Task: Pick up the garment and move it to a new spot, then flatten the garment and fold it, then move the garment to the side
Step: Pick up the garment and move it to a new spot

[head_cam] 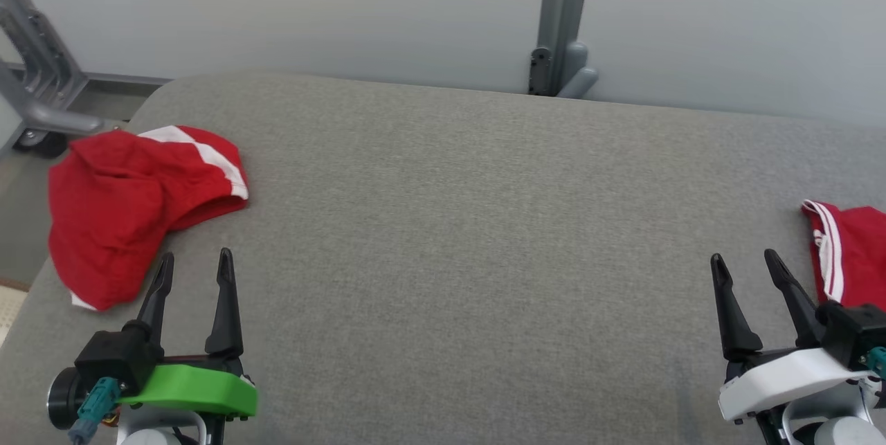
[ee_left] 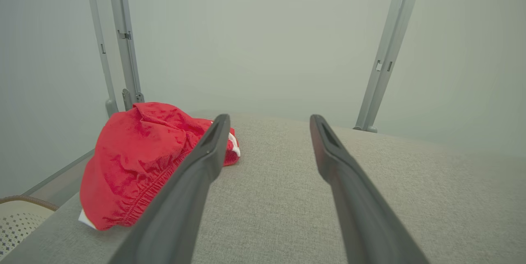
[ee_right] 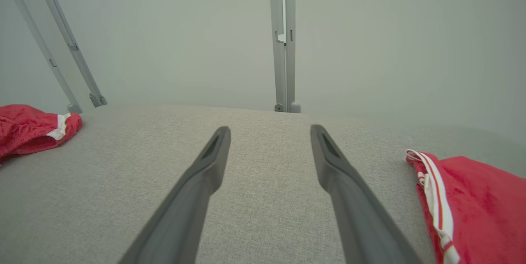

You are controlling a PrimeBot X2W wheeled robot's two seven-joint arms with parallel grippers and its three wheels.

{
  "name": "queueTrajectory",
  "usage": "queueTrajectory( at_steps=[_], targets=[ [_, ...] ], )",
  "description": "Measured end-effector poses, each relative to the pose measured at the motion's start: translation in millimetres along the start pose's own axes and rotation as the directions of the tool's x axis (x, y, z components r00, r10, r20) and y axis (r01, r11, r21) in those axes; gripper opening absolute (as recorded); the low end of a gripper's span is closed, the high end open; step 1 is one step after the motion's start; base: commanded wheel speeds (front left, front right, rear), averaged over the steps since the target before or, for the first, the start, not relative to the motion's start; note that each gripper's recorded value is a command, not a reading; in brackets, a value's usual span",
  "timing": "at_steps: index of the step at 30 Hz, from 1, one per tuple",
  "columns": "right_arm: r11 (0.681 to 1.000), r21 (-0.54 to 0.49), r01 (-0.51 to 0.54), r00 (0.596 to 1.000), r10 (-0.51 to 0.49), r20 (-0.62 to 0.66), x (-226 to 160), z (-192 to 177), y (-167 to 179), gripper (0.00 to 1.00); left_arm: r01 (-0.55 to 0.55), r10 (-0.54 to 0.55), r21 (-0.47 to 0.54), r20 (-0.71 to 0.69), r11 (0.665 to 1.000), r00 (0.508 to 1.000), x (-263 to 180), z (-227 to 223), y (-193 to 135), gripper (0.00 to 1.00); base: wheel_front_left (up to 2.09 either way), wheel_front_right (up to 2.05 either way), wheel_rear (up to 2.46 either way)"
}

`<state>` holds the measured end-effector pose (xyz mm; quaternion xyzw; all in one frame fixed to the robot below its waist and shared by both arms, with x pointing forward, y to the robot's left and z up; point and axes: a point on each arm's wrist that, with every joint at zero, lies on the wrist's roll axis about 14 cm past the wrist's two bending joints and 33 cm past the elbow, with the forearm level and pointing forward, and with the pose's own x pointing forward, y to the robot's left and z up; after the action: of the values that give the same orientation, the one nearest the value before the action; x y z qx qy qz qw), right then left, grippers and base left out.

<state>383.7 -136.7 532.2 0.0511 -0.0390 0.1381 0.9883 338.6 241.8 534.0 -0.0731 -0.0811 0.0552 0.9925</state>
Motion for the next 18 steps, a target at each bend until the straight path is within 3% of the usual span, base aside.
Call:
queueTrajectory(
  at_steps=[11, 18],
  targets=[
    [0.972, 0.023, -0.236, 0.972, 0.235, 0.02, 47.1, 0.4, 75.2, 1.0, -0.179, 0.178, 0.021, 0.044, 0.984, 0.983, -40.8, 18.2, 56.8, 1.0, 0.0, 0.0, 0.0],
    [0.95, 0.034, -0.312, 0.95, 0.311, 0.023, 60.4, -2.5, 103.5, 1.0, -0.251, 0.25, 0.023, 0.062, 0.968, 0.966, -61.6, 25.1, 77.1, 1.0, 0.0, 0.0, 0.0]
  ],
)
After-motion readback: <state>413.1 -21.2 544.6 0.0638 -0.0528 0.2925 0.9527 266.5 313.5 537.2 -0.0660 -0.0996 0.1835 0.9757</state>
